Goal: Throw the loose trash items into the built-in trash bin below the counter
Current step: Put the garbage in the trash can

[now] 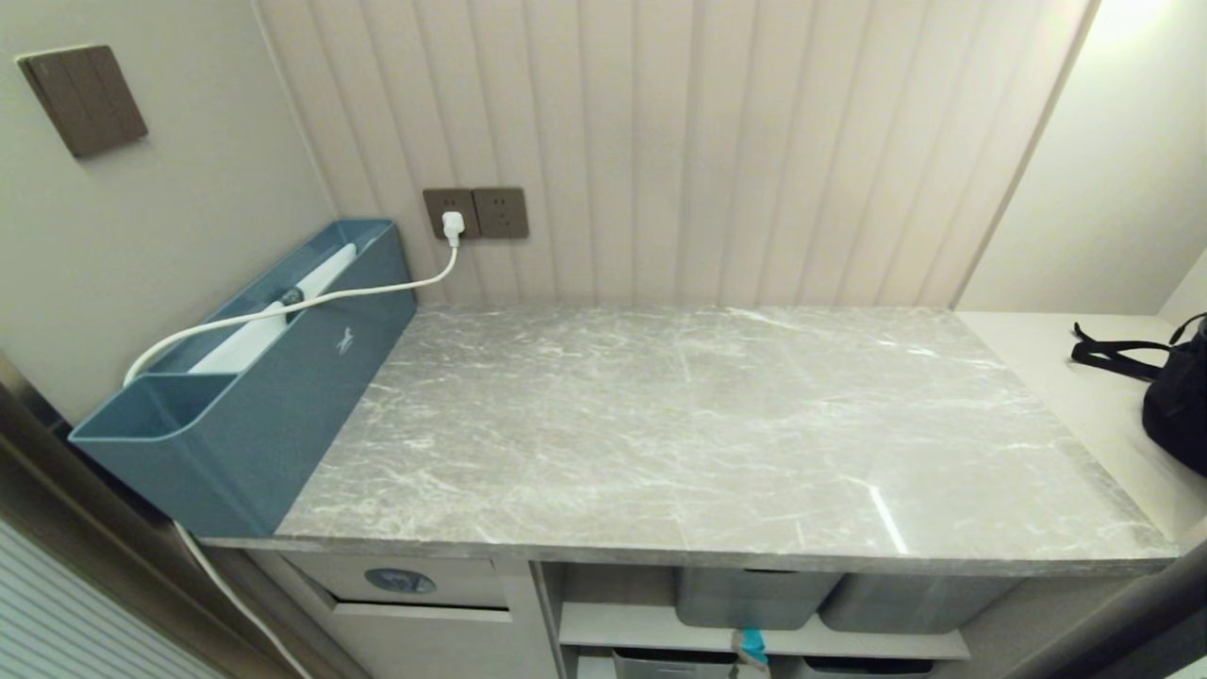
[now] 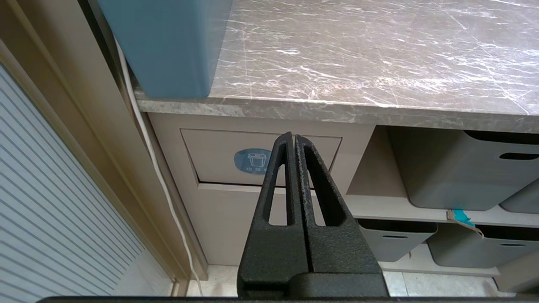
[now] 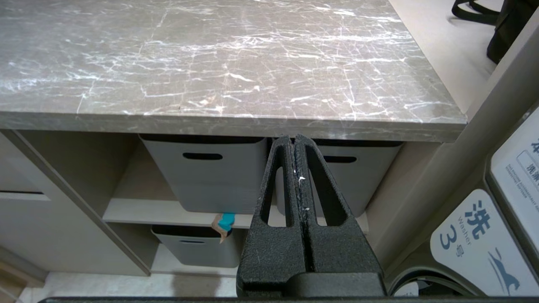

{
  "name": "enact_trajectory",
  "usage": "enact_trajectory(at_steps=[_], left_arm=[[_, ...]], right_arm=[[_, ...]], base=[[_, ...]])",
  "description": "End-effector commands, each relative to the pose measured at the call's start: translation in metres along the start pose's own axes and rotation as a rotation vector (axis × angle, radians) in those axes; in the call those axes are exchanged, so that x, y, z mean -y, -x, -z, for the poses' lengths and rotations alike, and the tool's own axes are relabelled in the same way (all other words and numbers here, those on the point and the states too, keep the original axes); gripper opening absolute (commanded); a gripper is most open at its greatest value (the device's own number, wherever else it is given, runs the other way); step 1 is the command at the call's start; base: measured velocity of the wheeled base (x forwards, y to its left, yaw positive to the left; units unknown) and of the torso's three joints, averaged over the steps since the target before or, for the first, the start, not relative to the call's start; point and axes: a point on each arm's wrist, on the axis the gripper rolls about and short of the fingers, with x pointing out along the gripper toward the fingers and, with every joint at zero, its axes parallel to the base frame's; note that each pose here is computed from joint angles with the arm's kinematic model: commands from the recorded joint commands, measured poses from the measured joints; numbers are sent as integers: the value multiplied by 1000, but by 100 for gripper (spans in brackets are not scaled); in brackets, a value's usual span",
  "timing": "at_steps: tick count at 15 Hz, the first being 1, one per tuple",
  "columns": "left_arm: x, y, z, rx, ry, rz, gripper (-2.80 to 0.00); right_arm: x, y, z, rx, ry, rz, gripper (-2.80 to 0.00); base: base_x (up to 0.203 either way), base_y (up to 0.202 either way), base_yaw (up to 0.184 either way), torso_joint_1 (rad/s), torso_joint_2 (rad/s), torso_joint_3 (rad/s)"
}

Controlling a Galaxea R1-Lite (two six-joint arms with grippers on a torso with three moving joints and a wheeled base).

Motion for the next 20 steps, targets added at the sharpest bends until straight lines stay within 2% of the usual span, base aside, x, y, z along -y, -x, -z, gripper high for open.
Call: enact_trajectory(at_steps=[1,14,20], left_arm=[[0,0,1,-7,1,-1,-280],[0,0,1,-5,2,-1,-280],[0,0,1,-6,4,-3,-280]], right_arm=[[0,0,0,-3,0,0,-280],[0,0,0,-3,-7,0,-280],[0,0,0,-3,-8,0,-280]], base=[[0,0,0,-144,314,176],[0,0,0,-156,337,177],[0,0,0,-245,535,287]])
